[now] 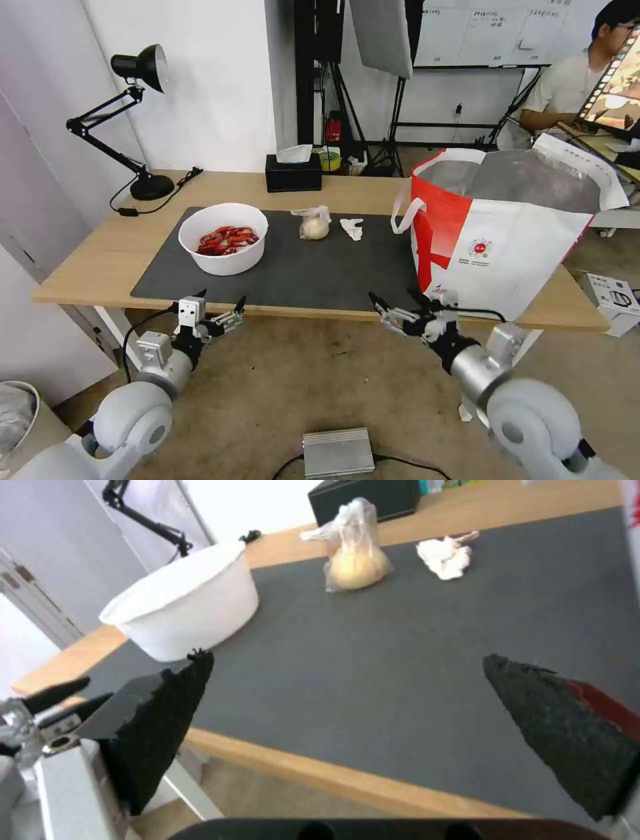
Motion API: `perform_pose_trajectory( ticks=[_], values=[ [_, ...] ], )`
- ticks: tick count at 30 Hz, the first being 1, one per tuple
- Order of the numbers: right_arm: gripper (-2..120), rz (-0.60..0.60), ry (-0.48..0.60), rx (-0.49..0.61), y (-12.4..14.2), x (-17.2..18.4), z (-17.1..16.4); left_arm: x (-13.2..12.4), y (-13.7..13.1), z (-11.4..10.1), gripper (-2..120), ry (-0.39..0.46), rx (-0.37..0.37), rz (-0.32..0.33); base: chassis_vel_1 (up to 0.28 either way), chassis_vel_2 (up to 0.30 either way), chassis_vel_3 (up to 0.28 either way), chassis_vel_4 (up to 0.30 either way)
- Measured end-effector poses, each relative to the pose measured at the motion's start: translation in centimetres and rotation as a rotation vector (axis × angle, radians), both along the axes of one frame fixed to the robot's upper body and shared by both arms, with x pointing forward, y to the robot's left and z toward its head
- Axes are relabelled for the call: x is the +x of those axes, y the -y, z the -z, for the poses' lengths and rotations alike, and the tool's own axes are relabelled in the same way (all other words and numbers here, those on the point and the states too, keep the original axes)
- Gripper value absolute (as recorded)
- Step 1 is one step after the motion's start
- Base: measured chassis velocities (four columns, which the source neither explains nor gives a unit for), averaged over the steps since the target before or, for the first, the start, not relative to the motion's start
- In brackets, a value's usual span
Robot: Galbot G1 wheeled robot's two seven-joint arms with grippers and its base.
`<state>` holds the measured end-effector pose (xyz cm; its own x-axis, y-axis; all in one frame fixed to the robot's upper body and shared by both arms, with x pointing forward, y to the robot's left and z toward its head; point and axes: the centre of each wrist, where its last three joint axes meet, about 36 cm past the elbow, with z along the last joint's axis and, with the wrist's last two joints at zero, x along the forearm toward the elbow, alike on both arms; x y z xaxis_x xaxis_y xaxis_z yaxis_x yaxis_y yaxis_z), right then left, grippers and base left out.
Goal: Pick up the trash from the table and place it into the takeout bag.
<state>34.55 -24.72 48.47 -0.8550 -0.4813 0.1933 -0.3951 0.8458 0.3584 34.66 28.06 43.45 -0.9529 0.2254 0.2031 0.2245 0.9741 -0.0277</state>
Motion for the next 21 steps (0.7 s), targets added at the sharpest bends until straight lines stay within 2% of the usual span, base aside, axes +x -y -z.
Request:
perform_pose_trajectory(
  ticks=[4,6,11,21],
  values=[
    [100,-0.009,0.003,-0.012,-0.9,1.8,0.3,-0.3,0.8,-0.2,100,-0.007,-0.011,-0.004,0.000,0.000,0.000,0.000],
    [100,-0.003,0.022,-0.053,-1.3,2.8,0.3,-0.4,1.0,-0.4,100,-0.009,-0.012,-0.011,0.000,0.000,0.000,0.000],
    [100,0.025,0.065,-0.126,-1.7,5.5,-0.2,-0.5,0.8,-0.4,100,-0.010,-0.007,-0.023,0.000,0.000,0.000,0.000],
    [100,0.055,0.087,-0.188,-2.6,9.9,-0.7,-0.1,0.8,-0.4,100,-0.005,-0.002,-0.025,0.000,0.000,0.000,0.000]
  ],
)
